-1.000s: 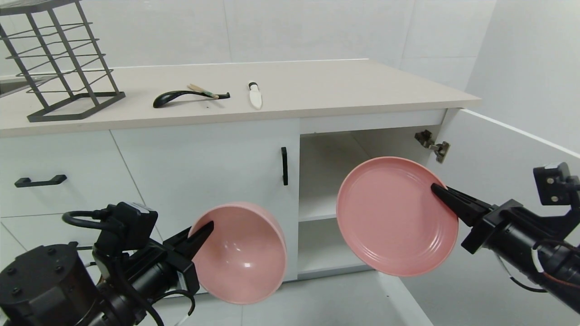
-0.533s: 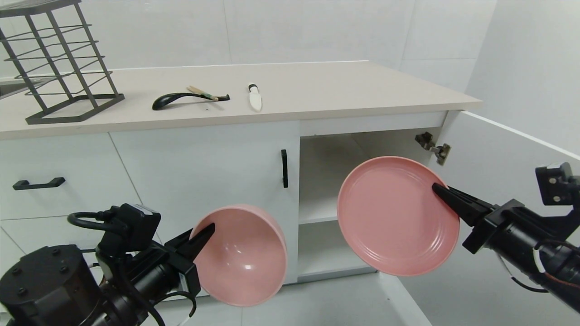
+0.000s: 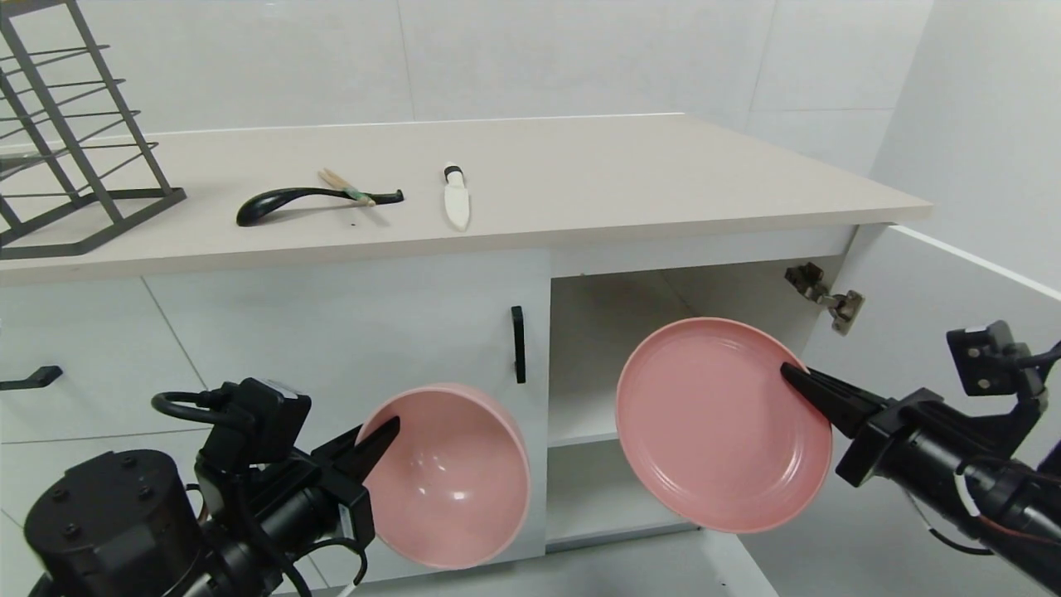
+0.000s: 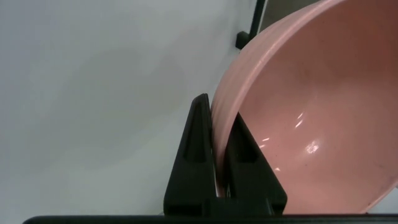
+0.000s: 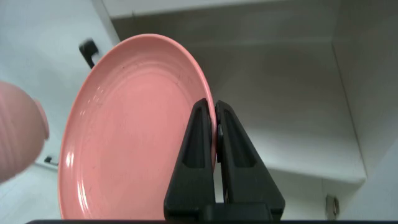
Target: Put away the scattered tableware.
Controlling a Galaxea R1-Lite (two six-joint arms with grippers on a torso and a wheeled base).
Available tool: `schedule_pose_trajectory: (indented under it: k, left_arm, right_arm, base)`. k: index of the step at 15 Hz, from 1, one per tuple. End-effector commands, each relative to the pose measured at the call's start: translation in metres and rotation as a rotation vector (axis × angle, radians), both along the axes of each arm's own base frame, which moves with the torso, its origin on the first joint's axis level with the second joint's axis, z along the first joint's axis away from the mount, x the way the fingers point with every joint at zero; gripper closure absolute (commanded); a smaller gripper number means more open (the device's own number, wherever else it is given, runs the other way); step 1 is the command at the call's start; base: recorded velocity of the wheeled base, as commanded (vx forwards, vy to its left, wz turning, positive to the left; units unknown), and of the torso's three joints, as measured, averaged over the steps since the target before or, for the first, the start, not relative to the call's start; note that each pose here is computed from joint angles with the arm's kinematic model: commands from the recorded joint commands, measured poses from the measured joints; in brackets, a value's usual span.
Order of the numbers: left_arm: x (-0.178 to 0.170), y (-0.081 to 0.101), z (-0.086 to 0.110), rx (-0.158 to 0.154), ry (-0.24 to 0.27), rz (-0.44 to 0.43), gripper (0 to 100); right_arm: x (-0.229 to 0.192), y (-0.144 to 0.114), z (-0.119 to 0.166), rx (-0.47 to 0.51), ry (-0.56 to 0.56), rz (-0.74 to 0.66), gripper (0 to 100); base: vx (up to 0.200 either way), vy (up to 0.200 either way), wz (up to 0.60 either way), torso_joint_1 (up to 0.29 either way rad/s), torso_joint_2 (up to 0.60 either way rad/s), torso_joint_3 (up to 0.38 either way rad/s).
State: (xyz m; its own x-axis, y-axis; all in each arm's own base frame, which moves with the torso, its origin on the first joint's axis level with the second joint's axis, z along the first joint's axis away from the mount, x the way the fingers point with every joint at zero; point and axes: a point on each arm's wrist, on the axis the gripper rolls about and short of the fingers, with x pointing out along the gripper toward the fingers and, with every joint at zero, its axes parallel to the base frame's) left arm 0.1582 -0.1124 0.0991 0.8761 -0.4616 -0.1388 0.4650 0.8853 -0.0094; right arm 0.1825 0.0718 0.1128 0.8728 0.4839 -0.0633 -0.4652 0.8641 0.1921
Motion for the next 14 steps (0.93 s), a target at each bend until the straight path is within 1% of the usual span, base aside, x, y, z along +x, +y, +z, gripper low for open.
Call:
schedule_pose_trajectory:
  k: [1,2,5,8,9,10,11,12,13,14]
  left_arm:
    - [-0.001,-0.001,0.000,-0.001,-0.001,-0.006,100]
    - [-0.001,-0.001,0.001,-0.002,-0.002,-0.009,100]
    - [-0.002,-0.002,0.001,-0.002,-0.002,-0.012,100]
    - [-0.003,-0.004,0.001,-0.001,-0.003,-0.028,100]
    - [-0.003,-0.004,0.000,0.003,-0.003,-0.028,100]
    - [-0.003,-0.005,-0.001,0.022,-0.006,-0.029,100]
    - [-0.005,-0.006,0.000,0.020,-0.011,-0.038,100]
    - [-0.007,-0.008,0.001,0.015,-0.015,-0.052,100]
    - [-0.009,-0.009,0.003,0.010,-0.021,-0.063,100]
    - [-0.009,-0.009,0.003,0.011,-0.022,-0.063,100]
  right_arm:
    - [0.001,0.000,-0.017,-0.031,0.084,0.000,100]
    - [0.005,-0.001,-0.028,-0.050,0.137,-0.012,100]
    - [0.013,-0.008,-0.040,-0.055,0.202,-0.063,100]
    - [0.015,-0.012,-0.042,-0.053,0.213,-0.085,100]
    - [0.016,-0.012,-0.044,-0.058,0.223,-0.085,100]
    - [0.020,-0.011,-0.052,-0.069,0.253,-0.083,100]
    - [0.025,-0.010,-0.062,-0.082,0.296,-0.085,100]
    - [0.027,-0.009,-0.065,-0.085,0.304,-0.085,100]
    - [0.039,-0.006,-0.072,-0.088,0.310,-0.085,100]
    - [0.040,-0.005,-0.072,-0.086,0.309,-0.085,100]
  base:
    - [0.000,0.000,0.00,0.000,0.00,0.000]
    - [0.000,0.000,0.00,0.000,0.00,0.000]
    - [0.000,0.000,0.00,0.000,0.00,0.000]
    - [0.000,0.000,0.00,0.000,0.00,0.000]
    - [0.000,0.000,0.00,0.000,0.00,0.000]
    - [0.000,0.000,0.00,0.000,0.00,0.000]
    - [0.000,0.000,0.00,0.000,0.00,0.000]
    - [0.000,0.000,0.00,0.000,0.00,0.000]
    - [0.200,0.000,0.00,0.002,0.01,-0.002]
    - [0.000,0.000,0.00,0.000,0.00,0.000]
